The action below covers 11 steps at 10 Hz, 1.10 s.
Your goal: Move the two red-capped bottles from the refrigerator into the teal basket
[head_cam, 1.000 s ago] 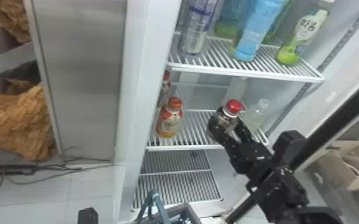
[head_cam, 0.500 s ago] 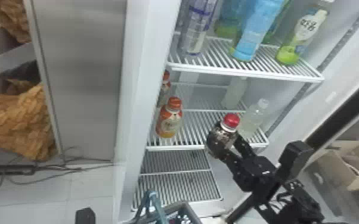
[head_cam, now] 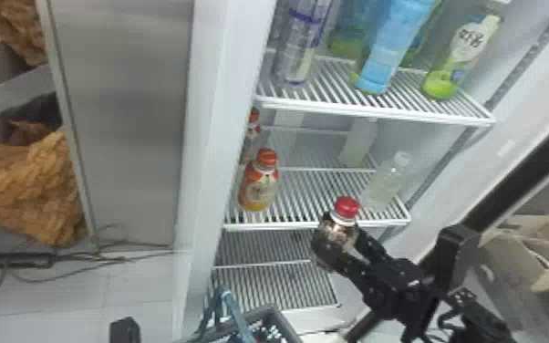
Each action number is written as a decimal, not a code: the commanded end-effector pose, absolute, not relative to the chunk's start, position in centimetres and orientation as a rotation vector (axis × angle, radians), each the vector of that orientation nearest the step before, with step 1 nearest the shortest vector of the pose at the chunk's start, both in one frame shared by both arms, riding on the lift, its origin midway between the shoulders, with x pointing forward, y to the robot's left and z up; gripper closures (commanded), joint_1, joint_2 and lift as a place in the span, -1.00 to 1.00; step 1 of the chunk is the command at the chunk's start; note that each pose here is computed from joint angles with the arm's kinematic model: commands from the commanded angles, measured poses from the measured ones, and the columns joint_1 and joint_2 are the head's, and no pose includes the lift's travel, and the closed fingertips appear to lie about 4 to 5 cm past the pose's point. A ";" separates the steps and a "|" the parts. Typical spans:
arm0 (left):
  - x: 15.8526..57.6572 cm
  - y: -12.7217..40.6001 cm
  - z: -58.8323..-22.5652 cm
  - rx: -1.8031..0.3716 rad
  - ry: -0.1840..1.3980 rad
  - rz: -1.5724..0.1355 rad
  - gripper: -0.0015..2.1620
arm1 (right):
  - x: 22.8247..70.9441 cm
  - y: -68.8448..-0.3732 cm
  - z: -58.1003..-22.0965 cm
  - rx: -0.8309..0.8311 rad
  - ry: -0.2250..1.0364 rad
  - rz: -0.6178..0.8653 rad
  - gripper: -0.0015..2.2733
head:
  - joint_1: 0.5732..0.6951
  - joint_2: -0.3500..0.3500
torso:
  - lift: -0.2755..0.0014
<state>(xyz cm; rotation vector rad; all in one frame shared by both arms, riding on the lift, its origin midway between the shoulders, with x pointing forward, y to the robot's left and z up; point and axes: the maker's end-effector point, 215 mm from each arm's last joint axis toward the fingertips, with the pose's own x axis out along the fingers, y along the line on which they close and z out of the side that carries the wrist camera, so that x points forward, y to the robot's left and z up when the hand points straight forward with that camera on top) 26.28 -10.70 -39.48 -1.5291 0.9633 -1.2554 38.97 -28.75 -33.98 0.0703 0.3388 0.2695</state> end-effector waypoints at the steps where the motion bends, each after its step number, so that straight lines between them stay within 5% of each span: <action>1: 26.4 -10.5 -39.6 -1.526 0.960 -1.252 0.01 | 37.6 -28.6 -35.0 0.080 0.394 0.277 -0.40 | 1.00 -1.00 | -0.66; 11: 26.5 -10.5 -39.8 -1.511 0.964 -1.249 0.01 | 34.9 -26.4 -41.3 0.225 0.668 0.438 -0.40 | 1.00 -1.00 | -0.66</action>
